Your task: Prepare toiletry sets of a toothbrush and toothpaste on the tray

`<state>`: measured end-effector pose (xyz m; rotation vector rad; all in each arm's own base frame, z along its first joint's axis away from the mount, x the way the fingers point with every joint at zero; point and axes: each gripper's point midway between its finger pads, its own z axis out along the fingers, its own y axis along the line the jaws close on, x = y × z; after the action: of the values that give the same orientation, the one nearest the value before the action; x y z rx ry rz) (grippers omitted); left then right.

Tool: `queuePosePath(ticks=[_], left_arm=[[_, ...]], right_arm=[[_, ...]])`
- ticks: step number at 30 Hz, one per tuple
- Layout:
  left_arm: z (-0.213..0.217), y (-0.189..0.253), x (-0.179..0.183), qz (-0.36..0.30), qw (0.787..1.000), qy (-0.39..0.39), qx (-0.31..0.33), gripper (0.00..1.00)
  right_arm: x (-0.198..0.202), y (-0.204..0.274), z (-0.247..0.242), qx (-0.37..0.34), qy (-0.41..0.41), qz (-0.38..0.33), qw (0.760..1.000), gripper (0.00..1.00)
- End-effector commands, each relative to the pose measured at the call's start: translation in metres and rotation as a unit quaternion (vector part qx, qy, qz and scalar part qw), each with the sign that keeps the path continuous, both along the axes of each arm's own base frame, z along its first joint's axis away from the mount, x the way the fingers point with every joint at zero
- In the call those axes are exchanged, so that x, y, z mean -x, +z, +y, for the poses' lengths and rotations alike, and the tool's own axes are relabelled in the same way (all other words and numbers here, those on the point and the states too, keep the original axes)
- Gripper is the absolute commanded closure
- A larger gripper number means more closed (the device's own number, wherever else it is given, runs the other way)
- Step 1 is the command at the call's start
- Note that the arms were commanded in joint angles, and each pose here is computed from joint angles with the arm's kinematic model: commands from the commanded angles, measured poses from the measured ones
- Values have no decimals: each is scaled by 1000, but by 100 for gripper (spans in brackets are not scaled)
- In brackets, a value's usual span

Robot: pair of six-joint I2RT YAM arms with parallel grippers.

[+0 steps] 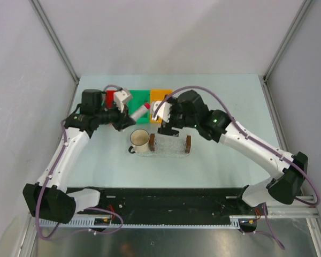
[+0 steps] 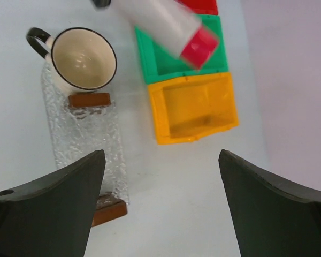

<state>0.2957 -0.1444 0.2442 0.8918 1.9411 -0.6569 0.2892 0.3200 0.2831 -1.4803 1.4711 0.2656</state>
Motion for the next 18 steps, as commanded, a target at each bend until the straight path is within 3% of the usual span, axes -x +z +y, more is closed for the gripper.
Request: queuePosePath(ticks=[1,9,18], left_arm=[[-32,2,25,-7,997,-81,1,100],[-61,0,51,11,990,-141,-11,100],[-66,0,63,20,986,-165,-19,100]], right_arm=[[-14,26,-7,89,-35,-130,987,7],[8,29,11,156,-26,-213,964,7],[14,5,21,202,-5,-218,955,8]])
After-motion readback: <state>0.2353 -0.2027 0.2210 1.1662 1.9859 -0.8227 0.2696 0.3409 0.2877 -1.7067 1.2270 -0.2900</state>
